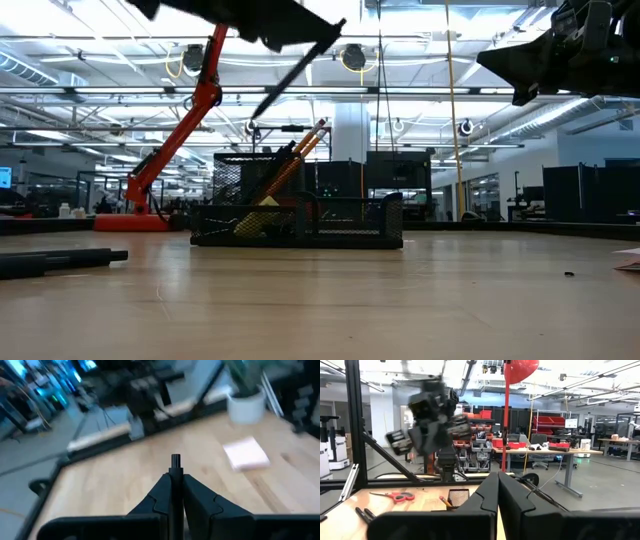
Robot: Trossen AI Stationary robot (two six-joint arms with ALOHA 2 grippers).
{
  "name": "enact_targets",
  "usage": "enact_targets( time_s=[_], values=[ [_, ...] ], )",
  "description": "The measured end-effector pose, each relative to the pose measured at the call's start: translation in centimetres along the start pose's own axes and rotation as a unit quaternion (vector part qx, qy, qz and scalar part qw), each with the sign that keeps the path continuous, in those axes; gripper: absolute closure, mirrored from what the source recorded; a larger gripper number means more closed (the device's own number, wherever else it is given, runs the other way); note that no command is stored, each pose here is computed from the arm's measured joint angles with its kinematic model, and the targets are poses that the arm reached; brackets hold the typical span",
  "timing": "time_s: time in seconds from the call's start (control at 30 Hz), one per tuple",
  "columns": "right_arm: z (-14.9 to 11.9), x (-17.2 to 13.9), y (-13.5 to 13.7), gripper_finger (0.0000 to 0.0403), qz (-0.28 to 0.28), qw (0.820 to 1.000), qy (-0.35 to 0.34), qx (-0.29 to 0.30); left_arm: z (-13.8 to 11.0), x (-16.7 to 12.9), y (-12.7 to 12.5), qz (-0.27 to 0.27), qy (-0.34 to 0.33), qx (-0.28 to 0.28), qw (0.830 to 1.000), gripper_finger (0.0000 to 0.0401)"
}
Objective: Pick and place office supplies into organizer
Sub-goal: Put the left pen into the top left section of the desk organizer
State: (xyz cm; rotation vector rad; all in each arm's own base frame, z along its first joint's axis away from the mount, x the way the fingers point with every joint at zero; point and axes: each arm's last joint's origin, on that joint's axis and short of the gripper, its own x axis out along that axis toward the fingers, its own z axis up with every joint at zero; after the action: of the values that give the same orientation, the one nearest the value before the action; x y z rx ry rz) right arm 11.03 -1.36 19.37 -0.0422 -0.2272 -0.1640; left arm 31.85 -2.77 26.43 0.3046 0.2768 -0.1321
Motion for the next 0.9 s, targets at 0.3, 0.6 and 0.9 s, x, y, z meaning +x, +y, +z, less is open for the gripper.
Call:
enact_targets(
  time_s=[0.3,0.6,0.9],
  values=[
    [-0.1,0.0,0.0,0.0403,0.000,1.000,0.006,-0.012,-6.3,-1.3,2.5,0.019,-0.062,-0.071,0.995,0.0366],
    [-0.2,0.0,0.0,0.0403,0.000,1.000,0.010,-0.015,-8.6,-2.4,2.1,0.038,-0.084,-0.086,0.992,0.0366],
    [-0.2,0.0,0.0,0.0403,0.000,1.000,0.010,-0.015,-8.7,-2.3,2.1,0.040,-0.076,-0.099,0.991,0.0366]
  ],
)
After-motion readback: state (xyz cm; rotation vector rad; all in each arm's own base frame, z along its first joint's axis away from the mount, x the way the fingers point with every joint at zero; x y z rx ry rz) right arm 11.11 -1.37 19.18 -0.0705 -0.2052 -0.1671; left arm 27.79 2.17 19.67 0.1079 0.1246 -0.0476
